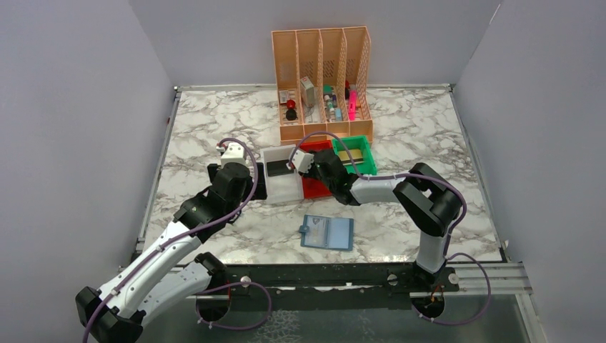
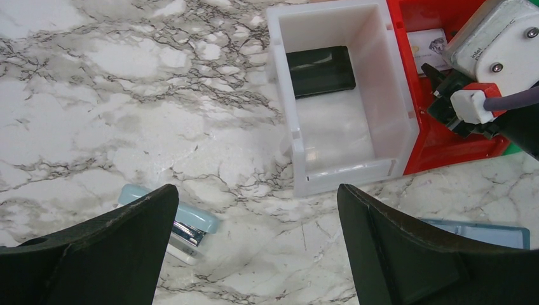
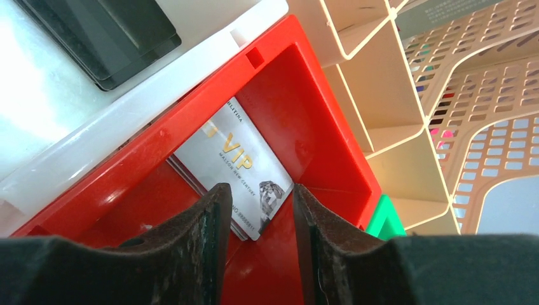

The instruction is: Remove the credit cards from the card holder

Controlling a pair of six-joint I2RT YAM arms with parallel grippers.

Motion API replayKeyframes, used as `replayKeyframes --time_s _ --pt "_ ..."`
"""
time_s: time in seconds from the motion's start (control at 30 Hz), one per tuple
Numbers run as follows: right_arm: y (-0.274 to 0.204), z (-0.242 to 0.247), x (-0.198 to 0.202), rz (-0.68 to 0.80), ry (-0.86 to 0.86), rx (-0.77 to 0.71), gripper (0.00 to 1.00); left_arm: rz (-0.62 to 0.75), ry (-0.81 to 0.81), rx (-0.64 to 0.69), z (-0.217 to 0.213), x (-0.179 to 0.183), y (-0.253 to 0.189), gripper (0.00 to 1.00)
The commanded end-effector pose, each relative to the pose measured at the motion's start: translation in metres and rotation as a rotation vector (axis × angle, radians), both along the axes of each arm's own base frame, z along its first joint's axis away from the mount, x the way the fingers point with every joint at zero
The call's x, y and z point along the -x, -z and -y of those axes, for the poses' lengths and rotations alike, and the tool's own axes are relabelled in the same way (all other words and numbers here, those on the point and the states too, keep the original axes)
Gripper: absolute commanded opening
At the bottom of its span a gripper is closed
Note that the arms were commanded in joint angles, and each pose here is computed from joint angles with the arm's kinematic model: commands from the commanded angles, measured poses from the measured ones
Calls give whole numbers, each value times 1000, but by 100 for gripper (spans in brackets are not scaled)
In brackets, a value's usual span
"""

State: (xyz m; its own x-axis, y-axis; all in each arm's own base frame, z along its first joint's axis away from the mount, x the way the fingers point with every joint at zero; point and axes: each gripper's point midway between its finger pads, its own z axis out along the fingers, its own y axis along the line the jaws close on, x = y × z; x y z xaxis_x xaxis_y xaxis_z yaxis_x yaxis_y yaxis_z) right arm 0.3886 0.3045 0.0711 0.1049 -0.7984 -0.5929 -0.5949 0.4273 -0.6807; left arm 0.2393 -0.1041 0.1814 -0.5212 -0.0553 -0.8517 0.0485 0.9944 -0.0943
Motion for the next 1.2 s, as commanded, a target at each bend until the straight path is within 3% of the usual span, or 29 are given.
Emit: replayKeyframes --time_s 0.0,0.2,0.33,0.43,0.57,0.67,0.77,1.17 --pt "-11 -8 1 -13 -21 -43 46 -16 13 -24 -1 1 6 99" --pt "-19 -10 1 -8 -13 -86 47 -18 14 -24 0 1 6 99" --pt "-35 -14 3 -39 35 -218 47 -18 14 -24 0 1 6 99" --pt "-44 -18 12 -147 107 -371 42 -18 14 -23 0 1 6 99" --pt "-27 -20 32 -416 298 -513 33 -16 13 -22 -1 1 6 99" --pt "-1 -23 56 -624 394 -505 28 -19 14 -23 0 1 6 99" --pt "13 -26 68 -724 444 -512 26 -21 17 -25 1 1 6 99" --pt "45 -13 57 -716 645 -472 22 -24 18 -26 0 1 7 99"
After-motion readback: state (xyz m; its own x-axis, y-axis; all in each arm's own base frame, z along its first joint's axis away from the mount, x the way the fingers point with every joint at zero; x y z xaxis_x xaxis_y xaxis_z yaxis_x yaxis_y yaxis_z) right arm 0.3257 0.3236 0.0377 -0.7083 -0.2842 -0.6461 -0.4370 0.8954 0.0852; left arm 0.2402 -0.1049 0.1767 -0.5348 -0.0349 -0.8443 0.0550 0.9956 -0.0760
